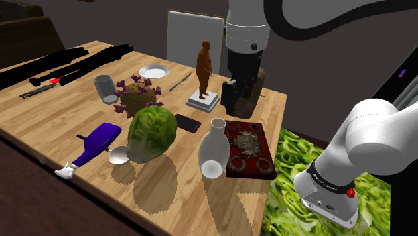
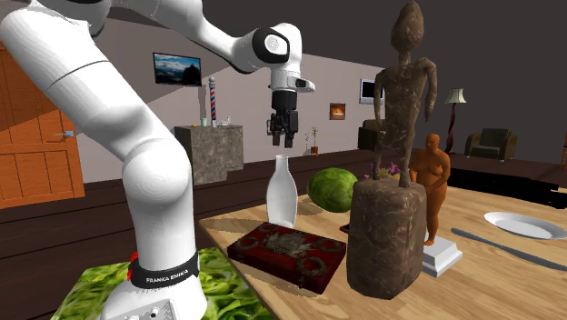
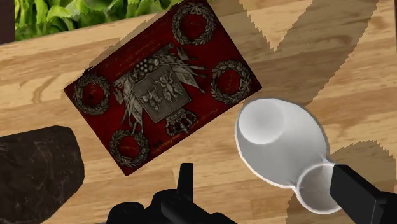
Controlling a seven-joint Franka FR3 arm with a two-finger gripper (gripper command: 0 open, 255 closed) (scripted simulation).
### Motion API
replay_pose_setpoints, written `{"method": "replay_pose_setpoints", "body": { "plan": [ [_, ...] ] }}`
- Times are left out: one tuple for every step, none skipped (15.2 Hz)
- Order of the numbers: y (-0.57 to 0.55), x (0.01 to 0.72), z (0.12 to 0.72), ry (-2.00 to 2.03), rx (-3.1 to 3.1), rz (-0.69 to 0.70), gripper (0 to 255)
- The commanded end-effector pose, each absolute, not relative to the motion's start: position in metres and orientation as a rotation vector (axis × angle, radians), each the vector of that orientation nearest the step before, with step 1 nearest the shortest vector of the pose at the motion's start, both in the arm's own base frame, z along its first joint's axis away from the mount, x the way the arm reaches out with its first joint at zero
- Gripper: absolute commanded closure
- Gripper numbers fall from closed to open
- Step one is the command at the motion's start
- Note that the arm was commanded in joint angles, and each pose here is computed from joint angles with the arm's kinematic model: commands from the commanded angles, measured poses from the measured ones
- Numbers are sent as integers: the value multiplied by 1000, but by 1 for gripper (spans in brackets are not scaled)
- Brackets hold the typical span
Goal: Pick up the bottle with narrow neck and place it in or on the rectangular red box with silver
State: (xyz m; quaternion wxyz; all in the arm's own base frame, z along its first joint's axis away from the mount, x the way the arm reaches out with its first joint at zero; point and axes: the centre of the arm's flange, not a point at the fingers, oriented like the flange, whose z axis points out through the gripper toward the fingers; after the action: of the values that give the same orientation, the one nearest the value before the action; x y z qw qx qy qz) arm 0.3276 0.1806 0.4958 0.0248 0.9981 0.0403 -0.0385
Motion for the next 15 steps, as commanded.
{"method": "replay_pose_setpoints", "body": {
  "plan": [
    [204,330,484,114,3094,-121,0],
    [215,332,478,110,3097,-123,0],
    [226,334,472,106,3100,-124,0],
    [237,336,465,102,3103,-125,0],
    [238,336,465,101,3103,-125,0],
    [238,336,459,101,3103,-125,0],
    [238,336,454,101,3103,-125,0],
    [238,335,449,101,3103,-125,0],
    [237,335,444,101,3103,-125,0],
    [237,334,438,101,3103,-125,0],
    [237,334,433,101,3103,-125,0],
    [237,333,425,101,3103,-125,0],
    [237,333,425,102,3103,-125,0],
    [237,333,425,101,3103,-125,0],
    [237,333,425,101,3103,-125,0]
  ]
}}
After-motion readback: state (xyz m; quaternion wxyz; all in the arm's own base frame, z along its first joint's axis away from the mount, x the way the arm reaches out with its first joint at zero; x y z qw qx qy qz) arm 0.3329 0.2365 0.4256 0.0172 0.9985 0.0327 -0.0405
